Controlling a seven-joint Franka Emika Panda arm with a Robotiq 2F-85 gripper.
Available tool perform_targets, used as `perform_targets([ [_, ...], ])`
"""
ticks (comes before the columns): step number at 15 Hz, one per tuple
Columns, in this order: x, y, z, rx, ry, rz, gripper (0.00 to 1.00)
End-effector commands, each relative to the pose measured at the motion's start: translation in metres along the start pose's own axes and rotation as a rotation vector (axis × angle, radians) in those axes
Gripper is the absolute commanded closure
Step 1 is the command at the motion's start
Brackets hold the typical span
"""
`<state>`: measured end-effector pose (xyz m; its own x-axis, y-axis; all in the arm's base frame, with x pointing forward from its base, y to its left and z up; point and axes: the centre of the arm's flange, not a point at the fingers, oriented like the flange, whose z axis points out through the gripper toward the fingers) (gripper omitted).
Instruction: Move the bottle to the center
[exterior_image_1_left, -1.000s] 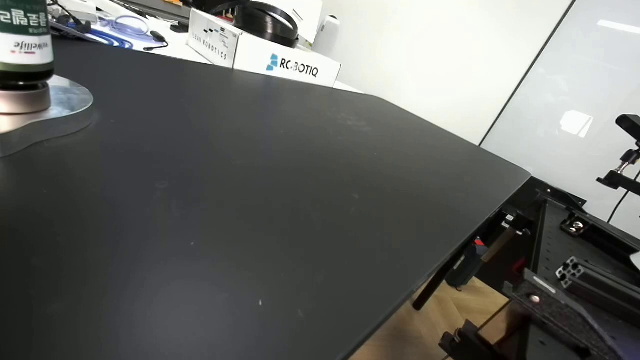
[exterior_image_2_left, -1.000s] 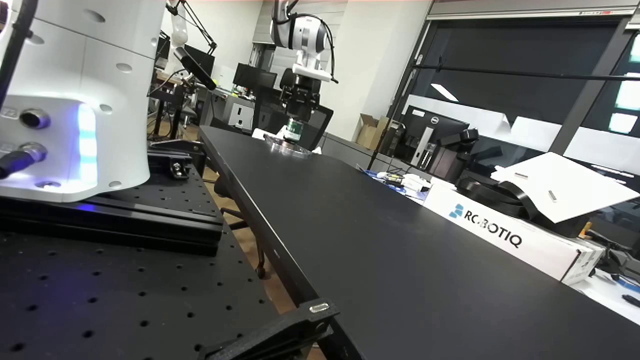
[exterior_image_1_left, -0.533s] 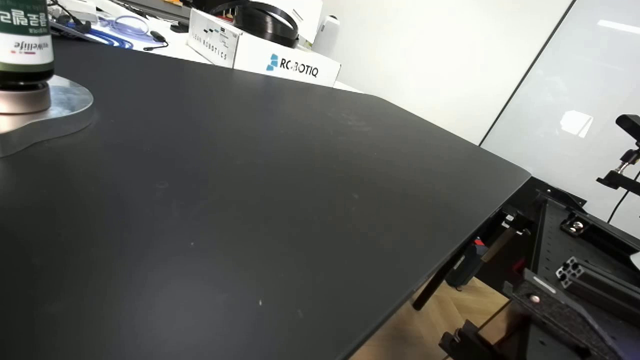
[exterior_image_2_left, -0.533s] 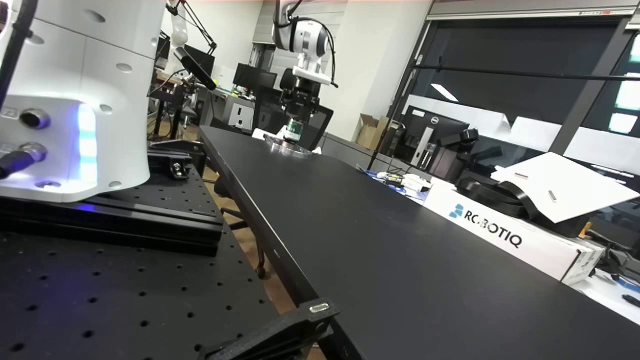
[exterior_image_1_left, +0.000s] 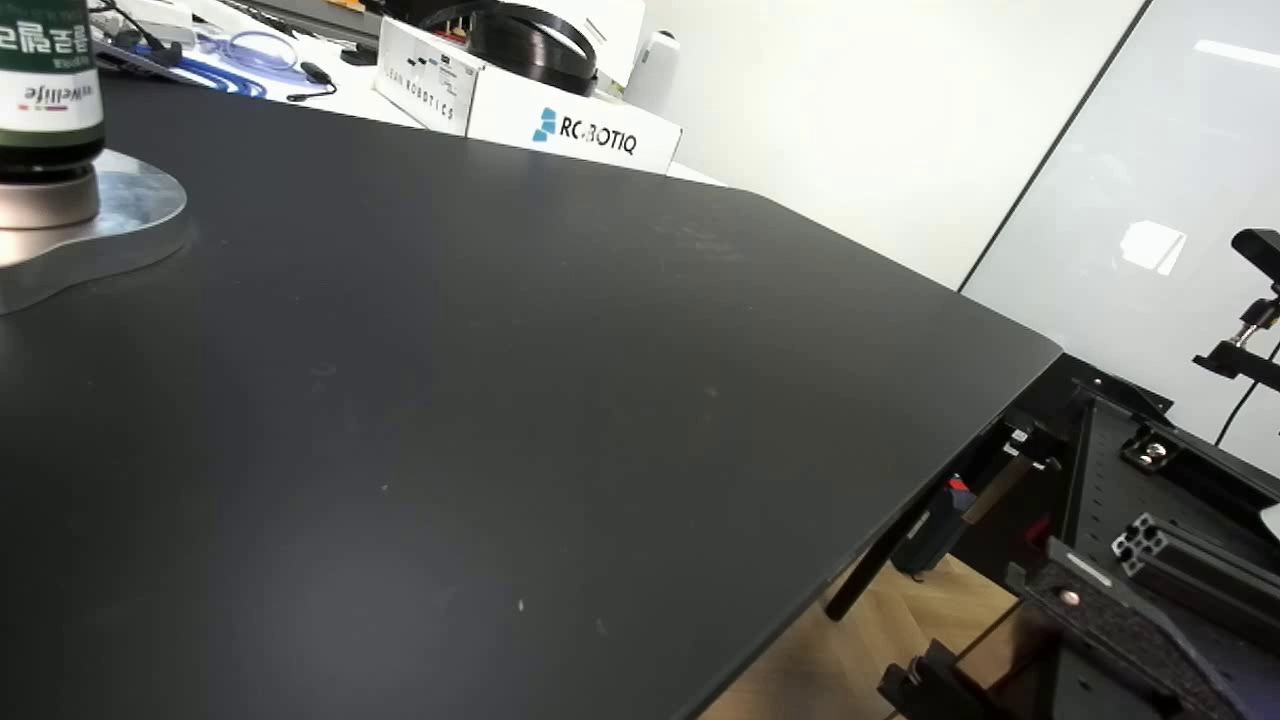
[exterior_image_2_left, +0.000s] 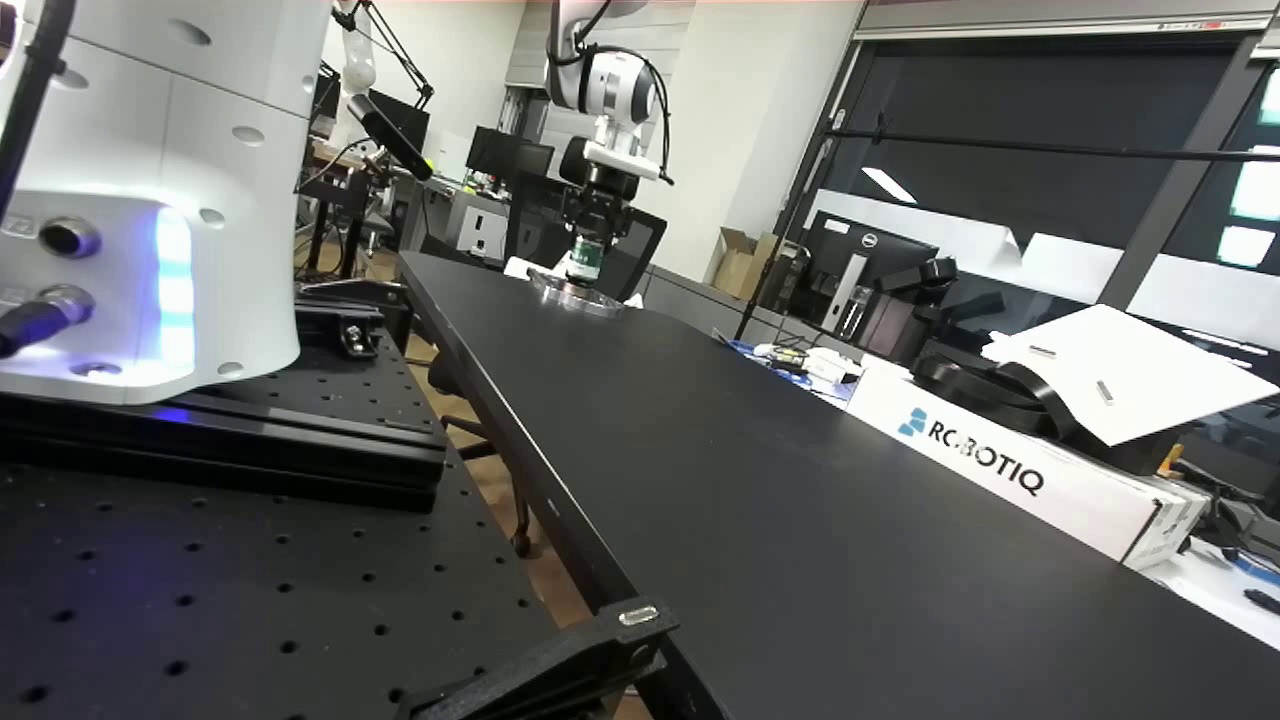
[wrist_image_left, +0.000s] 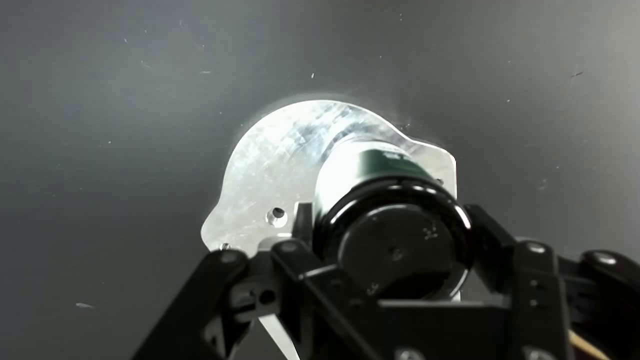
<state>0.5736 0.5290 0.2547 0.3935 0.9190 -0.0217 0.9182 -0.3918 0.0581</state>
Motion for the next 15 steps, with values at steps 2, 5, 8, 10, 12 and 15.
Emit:
perform_targets([
  [2,0.012,0.006,-0.008,0.004,0.017,0.011,0.55],
  [5,0.009,0.015,-0.025,0.013,0.016,0.022,0.55],
  [8,-0.003,0.030,-0.039,0.001,0.010,0.024,0.55],
  [10,-0.014,0.047,-0.041,0.006,0.005,0.028,0.55],
  [12,-0.027,0.071,-0.040,0.014,0.000,0.034,0.55],
  [15,-0.057,0.117,-0.033,0.022,-0.020,0.051,0.55],
])
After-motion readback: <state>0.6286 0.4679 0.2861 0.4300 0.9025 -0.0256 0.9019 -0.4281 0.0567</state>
